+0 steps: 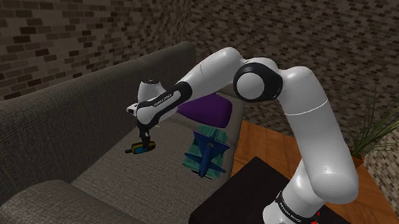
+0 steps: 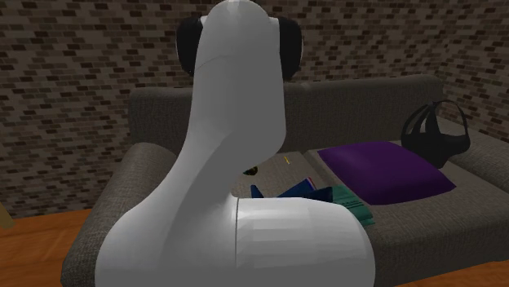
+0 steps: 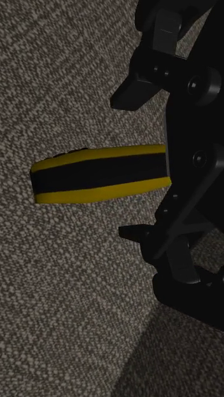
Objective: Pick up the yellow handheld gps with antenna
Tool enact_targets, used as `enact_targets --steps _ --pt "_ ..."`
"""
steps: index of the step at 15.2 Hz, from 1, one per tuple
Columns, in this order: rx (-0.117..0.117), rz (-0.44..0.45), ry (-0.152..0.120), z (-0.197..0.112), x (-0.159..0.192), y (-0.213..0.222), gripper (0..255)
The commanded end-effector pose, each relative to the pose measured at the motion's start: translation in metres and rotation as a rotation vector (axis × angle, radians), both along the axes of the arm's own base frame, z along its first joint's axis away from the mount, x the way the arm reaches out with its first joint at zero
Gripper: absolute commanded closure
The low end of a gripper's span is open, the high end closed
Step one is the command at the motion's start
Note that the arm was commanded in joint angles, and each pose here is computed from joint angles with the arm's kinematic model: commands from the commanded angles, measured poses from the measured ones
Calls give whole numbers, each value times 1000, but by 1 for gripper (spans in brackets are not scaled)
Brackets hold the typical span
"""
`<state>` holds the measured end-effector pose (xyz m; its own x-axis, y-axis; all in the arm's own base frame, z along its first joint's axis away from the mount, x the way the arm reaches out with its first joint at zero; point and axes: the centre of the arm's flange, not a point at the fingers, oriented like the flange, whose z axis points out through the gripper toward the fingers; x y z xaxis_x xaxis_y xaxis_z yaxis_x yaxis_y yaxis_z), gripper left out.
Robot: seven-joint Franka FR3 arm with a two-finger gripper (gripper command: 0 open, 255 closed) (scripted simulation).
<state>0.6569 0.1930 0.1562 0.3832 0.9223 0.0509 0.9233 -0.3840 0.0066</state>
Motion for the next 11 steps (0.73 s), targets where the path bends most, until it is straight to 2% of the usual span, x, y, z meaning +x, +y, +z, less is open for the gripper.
enact_targets --steps 1,4,6,7,11 --pt "0 2 0 -10 1 0 0" --pt "0 2 0 -29 1 0 0" --pt "0 2 0 -29 1 0 0" --pt "0 2 0 -29 1 -1 255" --pt "0 2 0 -29 1 -1 255"
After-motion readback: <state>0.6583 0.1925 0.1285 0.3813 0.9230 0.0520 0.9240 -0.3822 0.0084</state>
